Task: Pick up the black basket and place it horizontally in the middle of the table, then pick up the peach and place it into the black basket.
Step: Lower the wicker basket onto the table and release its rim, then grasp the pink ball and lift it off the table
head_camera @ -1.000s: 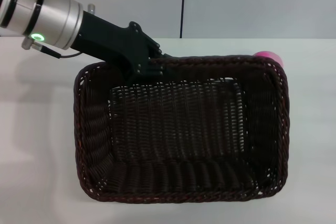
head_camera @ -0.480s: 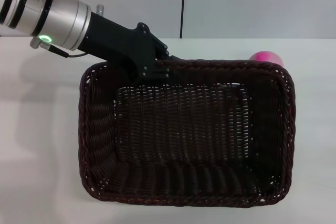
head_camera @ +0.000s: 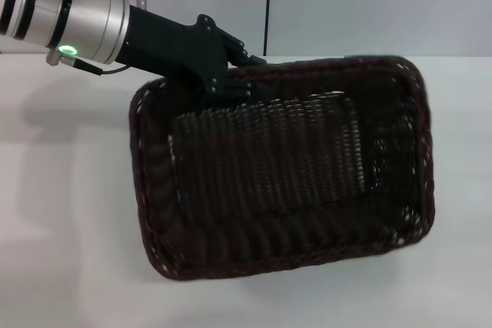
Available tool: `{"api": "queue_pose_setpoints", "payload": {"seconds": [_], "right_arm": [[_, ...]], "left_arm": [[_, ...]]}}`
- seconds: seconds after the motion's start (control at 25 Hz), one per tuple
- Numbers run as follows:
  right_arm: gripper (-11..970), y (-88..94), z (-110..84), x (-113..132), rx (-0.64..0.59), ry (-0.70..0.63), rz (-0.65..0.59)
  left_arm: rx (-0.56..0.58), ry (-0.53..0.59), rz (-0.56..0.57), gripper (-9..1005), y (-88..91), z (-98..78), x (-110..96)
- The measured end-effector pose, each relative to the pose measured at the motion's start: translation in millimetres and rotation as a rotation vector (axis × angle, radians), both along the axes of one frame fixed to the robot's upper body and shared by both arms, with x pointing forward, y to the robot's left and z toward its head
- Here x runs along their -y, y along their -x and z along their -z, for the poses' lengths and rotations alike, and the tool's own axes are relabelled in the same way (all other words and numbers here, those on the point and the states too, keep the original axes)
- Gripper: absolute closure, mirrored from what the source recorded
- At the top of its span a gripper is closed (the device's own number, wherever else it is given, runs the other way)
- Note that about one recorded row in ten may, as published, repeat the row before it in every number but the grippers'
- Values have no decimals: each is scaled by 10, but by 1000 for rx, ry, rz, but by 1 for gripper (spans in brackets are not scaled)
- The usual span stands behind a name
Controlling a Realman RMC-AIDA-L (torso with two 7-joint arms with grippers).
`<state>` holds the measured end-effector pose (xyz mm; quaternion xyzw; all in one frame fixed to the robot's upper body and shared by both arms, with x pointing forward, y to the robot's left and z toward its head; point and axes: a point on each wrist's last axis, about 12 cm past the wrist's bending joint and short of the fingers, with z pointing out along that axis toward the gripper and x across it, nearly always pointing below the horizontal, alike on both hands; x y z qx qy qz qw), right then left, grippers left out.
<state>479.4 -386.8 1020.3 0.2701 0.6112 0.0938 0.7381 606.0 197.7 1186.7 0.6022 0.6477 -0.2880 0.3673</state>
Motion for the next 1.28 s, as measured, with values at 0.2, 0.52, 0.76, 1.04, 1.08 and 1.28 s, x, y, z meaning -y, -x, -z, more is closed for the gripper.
{"api": "queue_pose_setpoints", "payload": {"seconds": [0.2,0.52,0.76,1.04,1.08,1.28], "right_arm": [[419,3,-1,8,0,0,3],[421,0,0,9,-2,0,3],[423,19,20,22,-14,-5,11],[425,24,22,19,-15,-3,6],[425,21,19,13,-14,0,1],[426,-18,-51,-17,5,69,-80]], "left_arm": [[-3,2,-13,730,-1,30,-14],[29,69,-2,325,27,29,-21],[42,104,18,198,51,14,7],[55,168,15,183,83,10,6],[68,202,3,183,97,11,-25],[164,436,-160,183,190,59,-339]]}}
